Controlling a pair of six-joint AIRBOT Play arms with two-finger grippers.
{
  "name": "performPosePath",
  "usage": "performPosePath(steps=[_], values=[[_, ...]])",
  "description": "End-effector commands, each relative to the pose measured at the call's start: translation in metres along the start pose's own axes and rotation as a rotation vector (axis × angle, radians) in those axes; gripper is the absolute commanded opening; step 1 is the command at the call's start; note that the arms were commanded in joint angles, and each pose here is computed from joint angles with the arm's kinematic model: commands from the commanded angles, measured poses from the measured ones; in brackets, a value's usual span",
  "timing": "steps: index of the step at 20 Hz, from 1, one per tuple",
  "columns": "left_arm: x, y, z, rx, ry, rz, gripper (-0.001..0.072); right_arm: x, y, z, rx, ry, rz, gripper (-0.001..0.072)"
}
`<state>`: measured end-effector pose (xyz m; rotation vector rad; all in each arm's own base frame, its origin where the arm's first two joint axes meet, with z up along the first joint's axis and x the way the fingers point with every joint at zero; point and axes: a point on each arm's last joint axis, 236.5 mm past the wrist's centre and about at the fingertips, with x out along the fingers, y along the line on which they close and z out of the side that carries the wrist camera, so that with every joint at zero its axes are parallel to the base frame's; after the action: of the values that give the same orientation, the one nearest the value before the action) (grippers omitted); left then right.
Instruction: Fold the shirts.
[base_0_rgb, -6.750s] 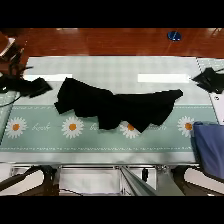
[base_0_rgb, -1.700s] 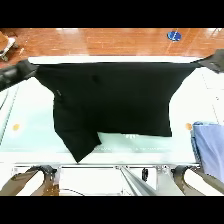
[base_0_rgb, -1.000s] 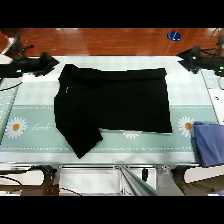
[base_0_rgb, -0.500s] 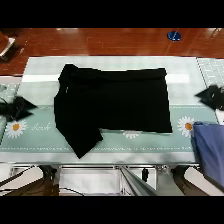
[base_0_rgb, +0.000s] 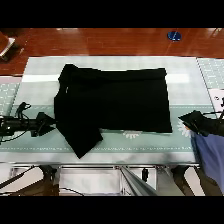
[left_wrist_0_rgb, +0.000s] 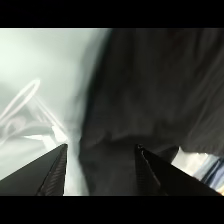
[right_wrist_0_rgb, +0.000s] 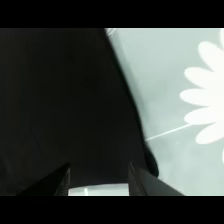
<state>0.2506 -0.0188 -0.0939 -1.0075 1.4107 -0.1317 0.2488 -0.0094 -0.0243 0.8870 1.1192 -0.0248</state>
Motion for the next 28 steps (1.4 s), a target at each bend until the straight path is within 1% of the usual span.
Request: performPosePath(steps=[1,3,4,5,6,7,9,10,13,14,19,21,24,25,26,27,28], values=[[0.022,-0.012,0.003,0.017,-0.010,-0.004,0.0506,0.002,0.002,-0.007,0.009,0.009,0.015,0.0412],[0.035,-0.013,-0.006,0.037,0.039,0.008,0.0505,0.002,0.001,-0.006,0.009,0.004,0.014,0.0412],[0.040,-0.013,-0.010,0.039,0.063,0.010,0.0489,0.002,-0.002,-0.003,0.005,-0.008,-0.001,0.0412],[0.042,-0.012,-0.012,0.040,0.075,0.010,0.0305,0.002,-0.009,-0.001,0.014,-0.017,-0.030,0.0412],[0.042,-0.013,-0.013,0.053,0.079,0.007,0.0076,0.002,-0.019,-0.002,0.029,-0.014,-0.069,0.0412],[0.041,-0.014,-0.013,0.069,0.081,0.004,0.0024,0.002,-0.030,-0.006,0.034,0.006,-0.114,0.0412],[0.040,-0.016,-0.011,0.078,0.075,0.002,0.0023,0.005,-0.053,-0.028,0.033,0.128,-0.191,0.0412],[0.039,-0.017,-0.008,0.083,0.071,0.002,0.0023,0.008,-0.055,-0.040,0.058,0.195,-0.188,0.0412],[0.036,-0.021,-0.004,0.093,0.065,-0.003,0.0024,0.023,-0.042,-0.038,0.127,0.223,-0.099,0.0412],[0.035,-0.022,-0.004,0.096,0.067,-0.005,0.0024,0.027,-0.043,-0.040,0.142,0.243,-0.091,0.0412],[0.035,-0.022,-0.004,0.096,0.066,-0.004,0.0024,0.056,-0.046,-0.060,0.114,0.369,-0.118,0.0412],[0.036,-0.022,-0.003,0.092,0.062,-0.002,0.0024,0.069,-0.040,-0.053,0.111,0.352,-0.106,0.0412],[0.036,-0.026,0.003,0.070,0.035,-0.020,0.0023,0.090,-0.015,-0.027,0.114,0.252,-0.047,0.0404],[0.036,-0.031,0.005,0.061,0.027,-0.038,0.0023,0.095,-0.006,-0.022,0.098,0.236,-0.036,0.0342],[0.035,-0.036,0.007,0.053,0.016,-0.061,0.0023,0.099,0.005,-0.017,0.062,0.232,-0.023,0.0134],[0.034,-0.045,0.011,0.054,-0.001,-0.096,0.0023,0.099,0.020,-0.011,-0.008,0.222,0.005,0.0023],[0.029,-0.058,0.017,0.054,-0.027,-0.133,0.0023,0.096,0.043,-0.001,-0.053,0.209,0.049,0.0023]])
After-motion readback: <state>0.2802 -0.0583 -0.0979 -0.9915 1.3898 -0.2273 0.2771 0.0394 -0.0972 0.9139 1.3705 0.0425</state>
